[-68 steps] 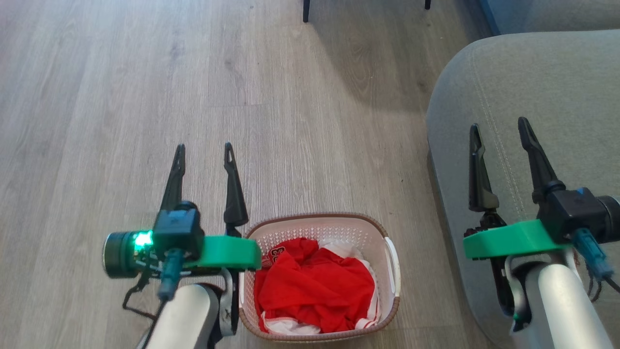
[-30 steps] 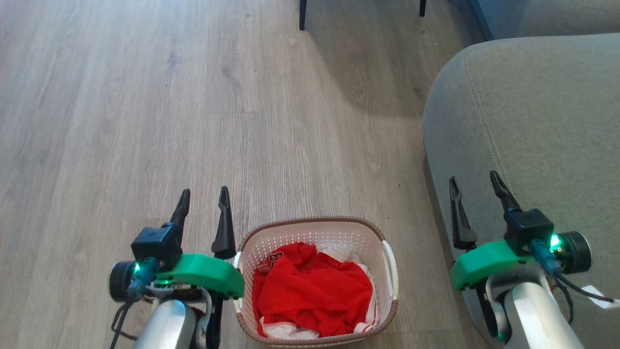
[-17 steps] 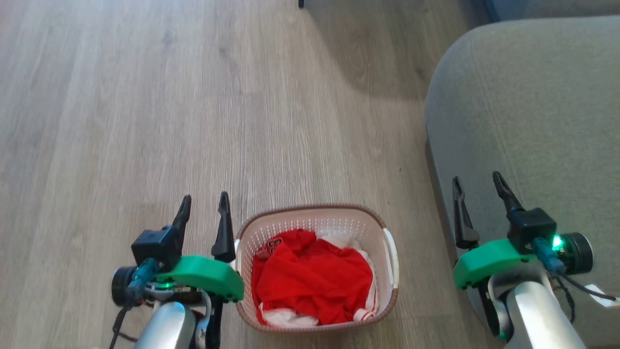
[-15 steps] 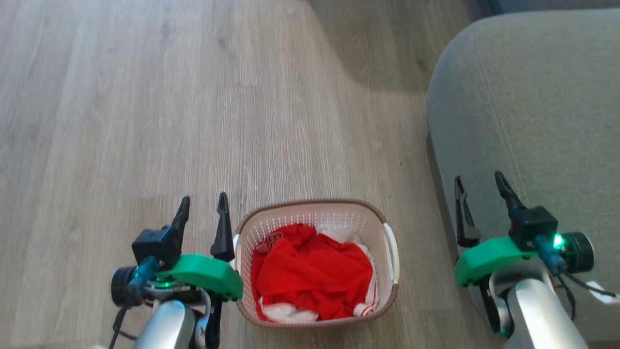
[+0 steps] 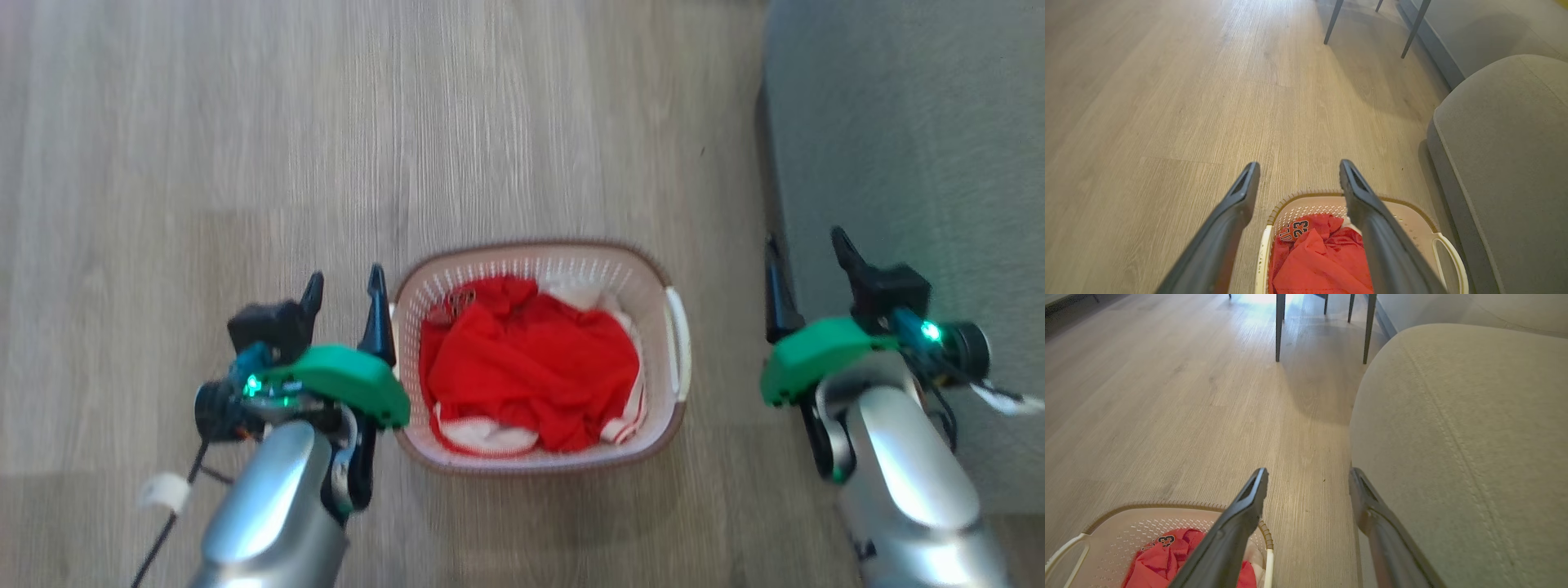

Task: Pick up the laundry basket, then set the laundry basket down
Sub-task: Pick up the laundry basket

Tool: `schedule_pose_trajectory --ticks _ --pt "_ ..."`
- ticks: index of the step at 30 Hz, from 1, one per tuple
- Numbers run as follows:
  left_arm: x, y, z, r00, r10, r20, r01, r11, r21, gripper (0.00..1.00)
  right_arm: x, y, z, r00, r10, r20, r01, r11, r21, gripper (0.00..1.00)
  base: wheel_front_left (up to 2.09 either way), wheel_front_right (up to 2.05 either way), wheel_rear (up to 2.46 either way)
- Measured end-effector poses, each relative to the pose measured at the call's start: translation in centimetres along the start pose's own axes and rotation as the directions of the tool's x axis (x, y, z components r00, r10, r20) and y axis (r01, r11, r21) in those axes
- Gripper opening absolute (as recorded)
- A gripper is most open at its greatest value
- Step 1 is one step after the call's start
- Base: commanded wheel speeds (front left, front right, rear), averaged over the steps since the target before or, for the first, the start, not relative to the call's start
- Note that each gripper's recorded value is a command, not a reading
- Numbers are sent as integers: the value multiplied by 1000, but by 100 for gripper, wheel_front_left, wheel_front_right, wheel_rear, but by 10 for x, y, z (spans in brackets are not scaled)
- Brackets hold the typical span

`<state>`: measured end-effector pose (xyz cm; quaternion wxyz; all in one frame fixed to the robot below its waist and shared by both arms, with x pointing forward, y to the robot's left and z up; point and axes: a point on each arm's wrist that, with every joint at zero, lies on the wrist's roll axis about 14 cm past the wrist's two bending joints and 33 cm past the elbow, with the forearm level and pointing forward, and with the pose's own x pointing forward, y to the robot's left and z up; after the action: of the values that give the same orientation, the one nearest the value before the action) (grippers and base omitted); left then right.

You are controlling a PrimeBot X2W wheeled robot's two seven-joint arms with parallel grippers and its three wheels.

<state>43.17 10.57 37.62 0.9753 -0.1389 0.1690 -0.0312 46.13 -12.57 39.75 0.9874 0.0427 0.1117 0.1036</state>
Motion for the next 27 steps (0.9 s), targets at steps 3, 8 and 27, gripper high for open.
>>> schedule_pose_trajectory --ticks 3,8,27 --pt "16 7 -19 998 10 -64 -12 1000 -29 100 18 6 -21 998 32 -57 -33 999 -2 100 0 0 0" --pt "37 20 -58 982 35 -186 -44 998 -48 100 42 17 -63 984 74 -164 -64 996 67 100 0 0 0" --pt "48 45 -179 843 32 -537 -24 999 23 100 50 44 -216 752 198 -629 -50 968 246 100 0 0 0"
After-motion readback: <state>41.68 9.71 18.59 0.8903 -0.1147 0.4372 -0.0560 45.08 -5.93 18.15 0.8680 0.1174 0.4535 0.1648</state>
